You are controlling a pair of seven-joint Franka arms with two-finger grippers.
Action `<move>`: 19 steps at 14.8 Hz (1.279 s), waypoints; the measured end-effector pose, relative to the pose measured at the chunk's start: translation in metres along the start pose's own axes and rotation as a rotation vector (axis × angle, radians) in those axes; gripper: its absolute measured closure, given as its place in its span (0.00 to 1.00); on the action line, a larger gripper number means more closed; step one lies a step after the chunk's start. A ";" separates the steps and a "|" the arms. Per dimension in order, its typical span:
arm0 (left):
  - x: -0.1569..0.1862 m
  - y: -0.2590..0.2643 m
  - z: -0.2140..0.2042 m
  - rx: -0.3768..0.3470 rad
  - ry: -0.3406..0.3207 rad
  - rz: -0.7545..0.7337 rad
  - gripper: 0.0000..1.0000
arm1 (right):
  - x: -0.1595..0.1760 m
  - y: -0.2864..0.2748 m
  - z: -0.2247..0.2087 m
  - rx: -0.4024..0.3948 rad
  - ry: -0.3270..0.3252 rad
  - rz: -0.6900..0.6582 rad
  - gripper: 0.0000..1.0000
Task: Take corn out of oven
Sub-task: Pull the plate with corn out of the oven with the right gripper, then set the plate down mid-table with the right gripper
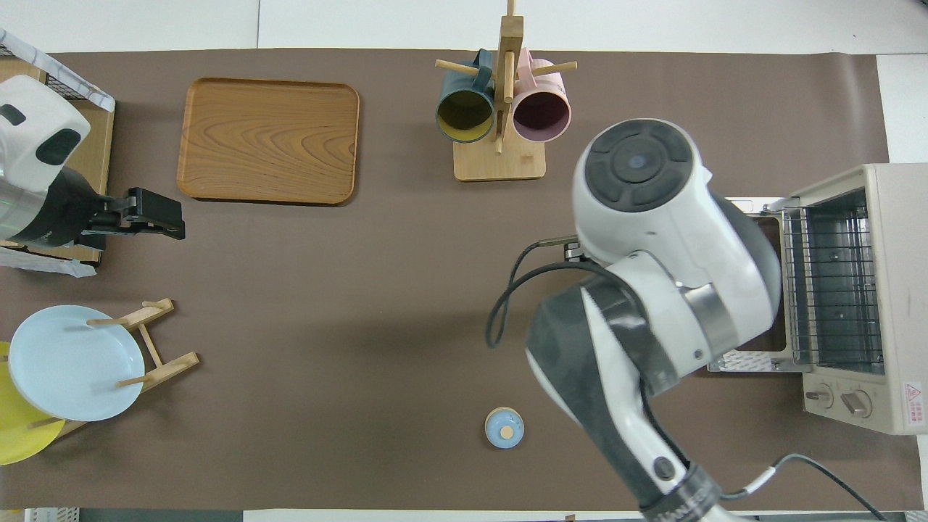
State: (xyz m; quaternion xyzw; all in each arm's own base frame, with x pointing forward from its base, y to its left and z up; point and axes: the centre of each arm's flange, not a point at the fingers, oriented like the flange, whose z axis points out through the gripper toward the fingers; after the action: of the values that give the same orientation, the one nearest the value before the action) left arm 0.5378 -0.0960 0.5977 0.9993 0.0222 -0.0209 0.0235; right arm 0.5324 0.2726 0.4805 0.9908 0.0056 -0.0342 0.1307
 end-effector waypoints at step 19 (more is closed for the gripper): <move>0.003 -0.005 -0.002 -0.004 0.018 -0.011 0.00 | -0.013 -0.248 0.104 0.126 -0.005 0.152 0.98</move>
State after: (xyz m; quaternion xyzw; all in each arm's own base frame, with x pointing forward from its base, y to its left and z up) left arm 0.5408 -0.0905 0.5992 0.9992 0.0277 -0.0121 0.0253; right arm 0.5071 0.4851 0.3167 0.9946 -0.0721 -0.0272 0.0702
